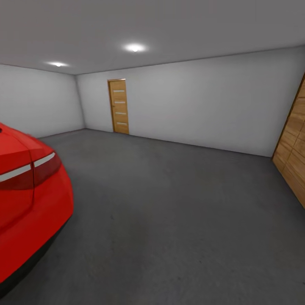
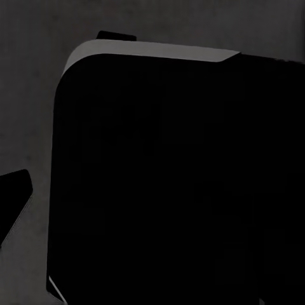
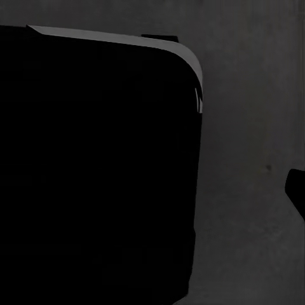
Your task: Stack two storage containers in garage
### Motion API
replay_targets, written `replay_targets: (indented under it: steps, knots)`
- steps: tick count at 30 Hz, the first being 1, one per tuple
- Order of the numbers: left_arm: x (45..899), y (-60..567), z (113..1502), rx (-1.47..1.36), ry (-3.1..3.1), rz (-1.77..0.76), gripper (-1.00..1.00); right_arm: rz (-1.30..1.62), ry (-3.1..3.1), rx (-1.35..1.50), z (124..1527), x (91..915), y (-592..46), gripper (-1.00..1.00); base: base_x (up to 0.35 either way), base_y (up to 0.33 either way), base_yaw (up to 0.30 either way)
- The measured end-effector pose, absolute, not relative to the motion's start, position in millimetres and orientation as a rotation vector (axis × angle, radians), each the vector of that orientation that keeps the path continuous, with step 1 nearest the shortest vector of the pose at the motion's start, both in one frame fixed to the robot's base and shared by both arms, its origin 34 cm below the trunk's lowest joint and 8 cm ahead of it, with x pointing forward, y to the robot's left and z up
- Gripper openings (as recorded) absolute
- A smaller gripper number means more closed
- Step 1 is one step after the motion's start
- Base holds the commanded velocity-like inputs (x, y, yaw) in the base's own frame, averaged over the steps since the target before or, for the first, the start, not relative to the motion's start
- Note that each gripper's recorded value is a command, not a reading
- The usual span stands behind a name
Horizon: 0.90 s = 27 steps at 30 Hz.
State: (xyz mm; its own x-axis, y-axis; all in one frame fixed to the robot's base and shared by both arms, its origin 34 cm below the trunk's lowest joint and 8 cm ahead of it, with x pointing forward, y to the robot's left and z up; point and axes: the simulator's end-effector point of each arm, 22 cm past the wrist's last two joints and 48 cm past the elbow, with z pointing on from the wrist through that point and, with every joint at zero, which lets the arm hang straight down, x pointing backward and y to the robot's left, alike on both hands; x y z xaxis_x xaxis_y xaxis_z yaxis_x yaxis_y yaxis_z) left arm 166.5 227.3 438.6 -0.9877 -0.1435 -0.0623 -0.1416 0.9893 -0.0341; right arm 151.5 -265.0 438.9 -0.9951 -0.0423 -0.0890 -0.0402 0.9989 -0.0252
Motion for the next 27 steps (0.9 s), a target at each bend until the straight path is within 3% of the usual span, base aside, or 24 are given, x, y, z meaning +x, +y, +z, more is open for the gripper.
replay_targets:
  steps: [27]
  knots:
    - [166.1,227.2,438.6,-0.219,3.071,-0.046,1.0,-0.037,3.051,-0.066,438.9,151.5,-265.5,1.0,0.322,0.0,0.0]
